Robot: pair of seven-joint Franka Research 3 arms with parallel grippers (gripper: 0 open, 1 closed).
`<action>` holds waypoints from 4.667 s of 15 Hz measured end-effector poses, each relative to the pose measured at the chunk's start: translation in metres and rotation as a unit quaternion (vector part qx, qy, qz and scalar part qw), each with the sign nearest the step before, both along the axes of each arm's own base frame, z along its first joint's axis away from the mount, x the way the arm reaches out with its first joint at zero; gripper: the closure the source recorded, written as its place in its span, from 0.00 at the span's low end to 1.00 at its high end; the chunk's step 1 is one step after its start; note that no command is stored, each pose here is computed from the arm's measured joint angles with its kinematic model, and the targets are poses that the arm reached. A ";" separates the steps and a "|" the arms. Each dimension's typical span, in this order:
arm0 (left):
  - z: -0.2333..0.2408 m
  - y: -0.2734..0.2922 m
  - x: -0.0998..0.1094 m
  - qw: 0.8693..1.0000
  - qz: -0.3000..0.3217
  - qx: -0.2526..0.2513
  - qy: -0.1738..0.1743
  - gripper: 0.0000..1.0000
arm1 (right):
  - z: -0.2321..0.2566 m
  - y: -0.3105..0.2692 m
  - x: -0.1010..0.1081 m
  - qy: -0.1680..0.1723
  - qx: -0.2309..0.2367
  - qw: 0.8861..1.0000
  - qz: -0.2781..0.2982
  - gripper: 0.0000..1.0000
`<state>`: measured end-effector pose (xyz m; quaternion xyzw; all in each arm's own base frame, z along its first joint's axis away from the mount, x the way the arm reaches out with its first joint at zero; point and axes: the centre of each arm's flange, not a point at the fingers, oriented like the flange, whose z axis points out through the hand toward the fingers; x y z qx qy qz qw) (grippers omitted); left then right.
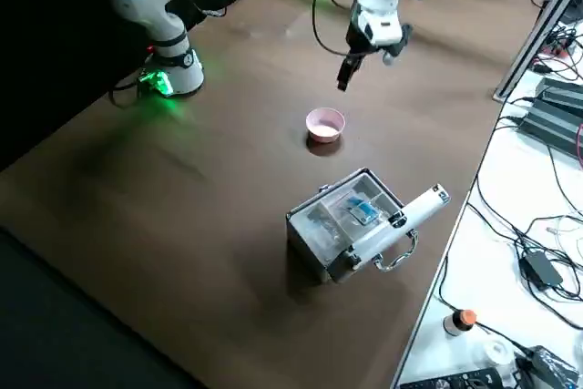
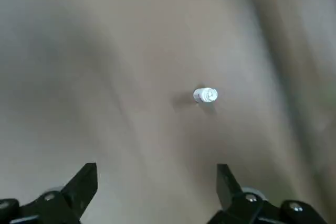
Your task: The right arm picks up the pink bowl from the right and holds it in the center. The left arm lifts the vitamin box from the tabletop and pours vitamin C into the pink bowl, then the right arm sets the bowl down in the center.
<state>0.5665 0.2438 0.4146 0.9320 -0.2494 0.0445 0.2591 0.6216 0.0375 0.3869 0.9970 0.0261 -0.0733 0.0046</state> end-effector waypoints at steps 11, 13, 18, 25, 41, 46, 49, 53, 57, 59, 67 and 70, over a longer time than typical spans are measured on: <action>-0.176 -0.016 0.006 0.945 -0.169 -0.238 -0.145 0.00 | -0.141 -0.048 -0.015 0.049 0.002 0.998 -0.037 0.11; -0.203 -0.025 0.005 0.923 -0.207 -0.266 -0.188 0.00 | -0.150 -0.036 -0.017 0.056 0.002 0.998 -0.027 0.16; -0.255 -0.050 -0.017 0.833 -0.312 -0.338 -0.308 0.00 | -0.164 -0.034 -0.025 0.071 0.001 0.997 -0.025 0.46; -0.321 -0.076 -0.035 0.778 -0.346 -0.385 -0.356 0.00 | -0.174 -0.041 -0.029 0.080 0.000 0.996 -0.031 0.67; -0.348 -0.142 -0.008 0.759 -0.351 -0.395 -0.380 0.00 | -0.180 -0.046 -0.030 0.086 0.001 0.996 -0.031 0.96; -0.356 -0.158 -0.009 0.746 -0.365 -0.403 -0.384 0.00 | -0.179 -0.045 -0.029 0.085 0.001 0.996 -0.029 0.97; -0.357 -0.159 -0.010 0.742 -0.368 -0.403 -0.388 0.00 | -0.178 -0.044 -0.028 0.088 0.001 0.996 -0.029 0.97; -0.362 -0.161 -0.012 0.741 -0.368 -0.406 -0.388 0.03 | -0.171 -0.041 -0.025 0.093 0.000 0.995 -0.032 0.97; -0.363 -0.164 -0.012 0.737 -0.370 -0.408 -0.391 0.41 | -0.139 -0.015 -0.010 0.113 -0.007 0.991 -0.067 0.97; -0.362 -0.168 -0.010 0.732 -0.374 -0.410 -0.396 0.60 | -0.124 0.004 -0.005 0.123 0.002 0.988 -0.089 0.97; -0.354 -0.178 0.000 0.720 -0.381 -0.412 -0.408 0.64 | -0.069 0.112 0.005 0.123 0.009 0.970 -0.208 0.97; -0.332 -0.203 0.022 0.699 -0.397 -0.417 -0.423 0.64 | -0.054 0.161 0.000 0.127 0.019 0.958 -0.256 0.97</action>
